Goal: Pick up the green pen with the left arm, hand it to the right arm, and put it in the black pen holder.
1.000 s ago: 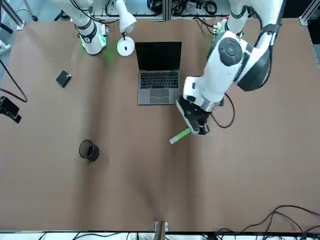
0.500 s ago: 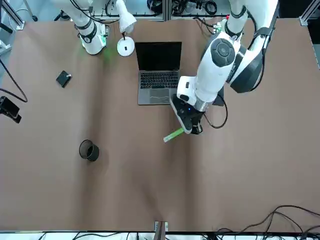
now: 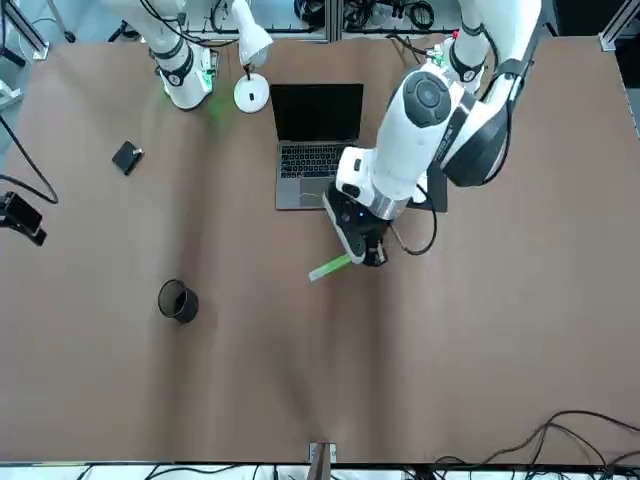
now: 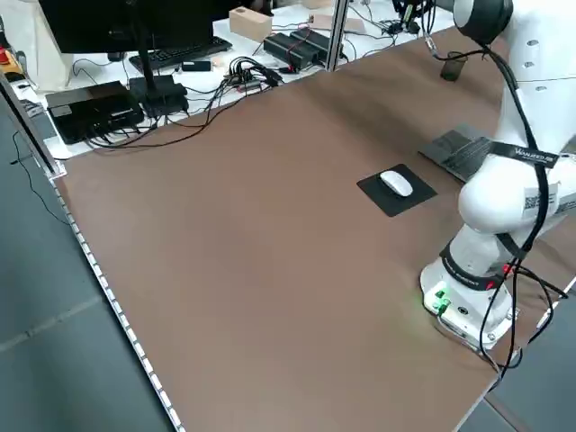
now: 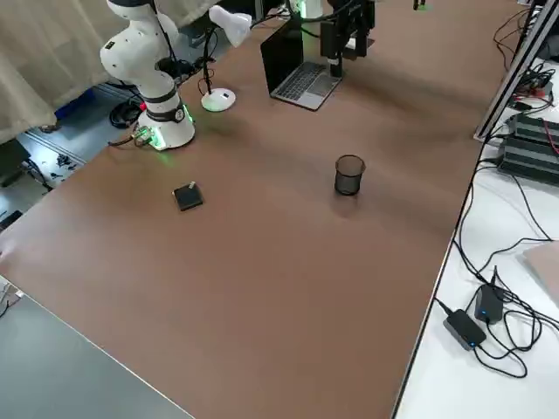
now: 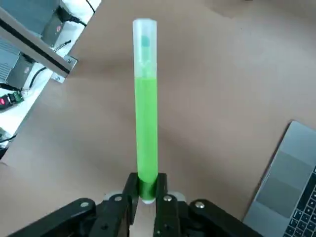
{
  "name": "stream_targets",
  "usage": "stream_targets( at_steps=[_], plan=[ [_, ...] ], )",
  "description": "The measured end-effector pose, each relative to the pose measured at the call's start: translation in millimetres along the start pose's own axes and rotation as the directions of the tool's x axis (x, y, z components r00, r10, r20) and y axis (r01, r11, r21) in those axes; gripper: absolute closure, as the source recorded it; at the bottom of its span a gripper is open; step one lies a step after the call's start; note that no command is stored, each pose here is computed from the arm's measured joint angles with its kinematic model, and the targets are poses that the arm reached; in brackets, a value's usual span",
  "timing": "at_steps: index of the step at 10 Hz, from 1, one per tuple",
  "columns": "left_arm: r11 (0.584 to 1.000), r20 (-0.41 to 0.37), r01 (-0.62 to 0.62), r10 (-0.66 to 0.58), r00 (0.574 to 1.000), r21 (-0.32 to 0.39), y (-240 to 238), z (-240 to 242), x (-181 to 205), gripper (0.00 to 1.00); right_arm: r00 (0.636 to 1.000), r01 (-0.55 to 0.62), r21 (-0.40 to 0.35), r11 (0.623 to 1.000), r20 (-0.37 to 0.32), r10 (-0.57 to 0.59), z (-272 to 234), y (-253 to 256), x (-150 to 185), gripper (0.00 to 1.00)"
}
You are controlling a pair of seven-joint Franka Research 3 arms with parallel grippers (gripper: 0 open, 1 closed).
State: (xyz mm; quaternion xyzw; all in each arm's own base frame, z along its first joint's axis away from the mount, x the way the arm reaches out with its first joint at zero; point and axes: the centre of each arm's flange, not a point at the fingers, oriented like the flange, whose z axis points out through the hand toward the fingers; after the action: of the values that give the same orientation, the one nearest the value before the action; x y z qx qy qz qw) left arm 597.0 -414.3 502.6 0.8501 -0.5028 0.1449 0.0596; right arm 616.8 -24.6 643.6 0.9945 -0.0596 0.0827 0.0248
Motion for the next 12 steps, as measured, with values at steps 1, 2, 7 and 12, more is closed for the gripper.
stream_targets(
  at_steps=[1, 2, 7, 12],
  plan=[
    [1.0, -0.016, -0.002, 0.002, 1.0, 0.003, 1, 2, 3, 0.81, 1.0, 0.018, 0.003, 1.0, 0.011, -0.018, 1, -11, -2, 0.0],
    [1.0, -0.019, 0.003, -0.003, 1.0, -0.001, 5, 7, 6, 0.81, 0.999, 0.039, 0.006, 0.999, 0.019, -0.039, 1, -24, -4, 0.0],
    [1.0, -0.037, -0.001, 0.001, 0.999, -0.024, 25, 27, 23, 0.82, 0.997, -0.045, 0.164, 0.985, 0.062, 0.035, -2, -80, -14, 0.0],
    [1.0, -0.041, -0.002, 0.001, 0.999, -0.021, 25, 23, 25, 0.82, 0.832, -0.554, 0.286, 0.782, 0.225, 0.507, 40, -223, -15, 0.0]
  ],
)
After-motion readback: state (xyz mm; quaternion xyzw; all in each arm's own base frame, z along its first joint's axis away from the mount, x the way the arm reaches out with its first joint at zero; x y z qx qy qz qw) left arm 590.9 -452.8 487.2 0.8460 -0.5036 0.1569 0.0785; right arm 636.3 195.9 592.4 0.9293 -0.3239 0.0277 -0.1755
